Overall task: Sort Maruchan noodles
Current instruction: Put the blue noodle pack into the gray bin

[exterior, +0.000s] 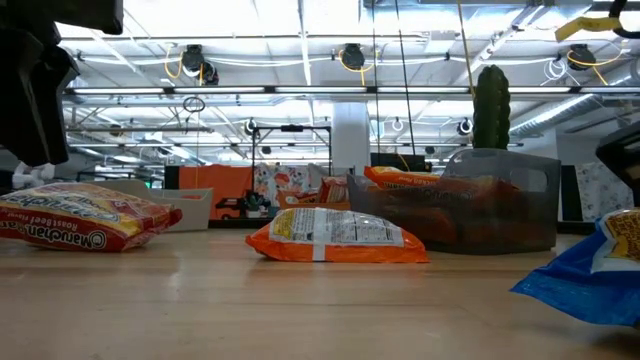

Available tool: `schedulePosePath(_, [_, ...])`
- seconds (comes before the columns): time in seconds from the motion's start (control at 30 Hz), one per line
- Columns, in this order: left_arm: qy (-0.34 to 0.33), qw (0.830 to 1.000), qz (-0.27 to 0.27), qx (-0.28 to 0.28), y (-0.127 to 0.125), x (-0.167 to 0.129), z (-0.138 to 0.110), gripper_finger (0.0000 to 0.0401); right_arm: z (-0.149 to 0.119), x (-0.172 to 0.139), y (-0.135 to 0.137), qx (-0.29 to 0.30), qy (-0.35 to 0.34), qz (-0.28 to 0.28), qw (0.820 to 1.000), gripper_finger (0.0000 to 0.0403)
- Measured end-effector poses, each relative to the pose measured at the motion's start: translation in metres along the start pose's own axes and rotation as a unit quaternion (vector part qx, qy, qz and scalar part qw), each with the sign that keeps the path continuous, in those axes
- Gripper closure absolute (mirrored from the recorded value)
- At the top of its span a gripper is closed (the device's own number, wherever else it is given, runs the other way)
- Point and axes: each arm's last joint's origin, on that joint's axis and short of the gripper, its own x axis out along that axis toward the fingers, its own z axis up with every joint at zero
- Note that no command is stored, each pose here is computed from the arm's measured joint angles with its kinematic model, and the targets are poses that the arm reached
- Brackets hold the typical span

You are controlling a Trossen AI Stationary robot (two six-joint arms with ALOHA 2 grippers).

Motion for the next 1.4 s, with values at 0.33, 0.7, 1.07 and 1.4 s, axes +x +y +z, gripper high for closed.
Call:
schedulePosePath(0.33, [-0.018,1.0,-0.016,0.0,-0.004,0.0,0.002,0.0192,-0.013,0.0,-0.008,0.003,-0.033,0.017,0.999,0.0253])
schedulePosePath(0.7, [-0.021,1.0,-0.016,0.003,-0.004,0.0,0.003,0.0192,-0.022,0.02,-0.012,-0.009,-0.045,0.023,0.999,0.0253])
schedulePosePath(1.07, [-0.027,1.0,-0.015,0.002,-0.004,0.0,0.003,0.0192,-0.023,0.022,-0.012,-0.009,-0.051,0.026,0.998,0.0327])
schedulePosePath(1.4, [-0.07,0.997,-0.031,0.013,-0.01,-0.001,0.009,0.0192,-0.022,0.022,-0.014,-0.013,-0.061,0.008,0.998,0.0396])
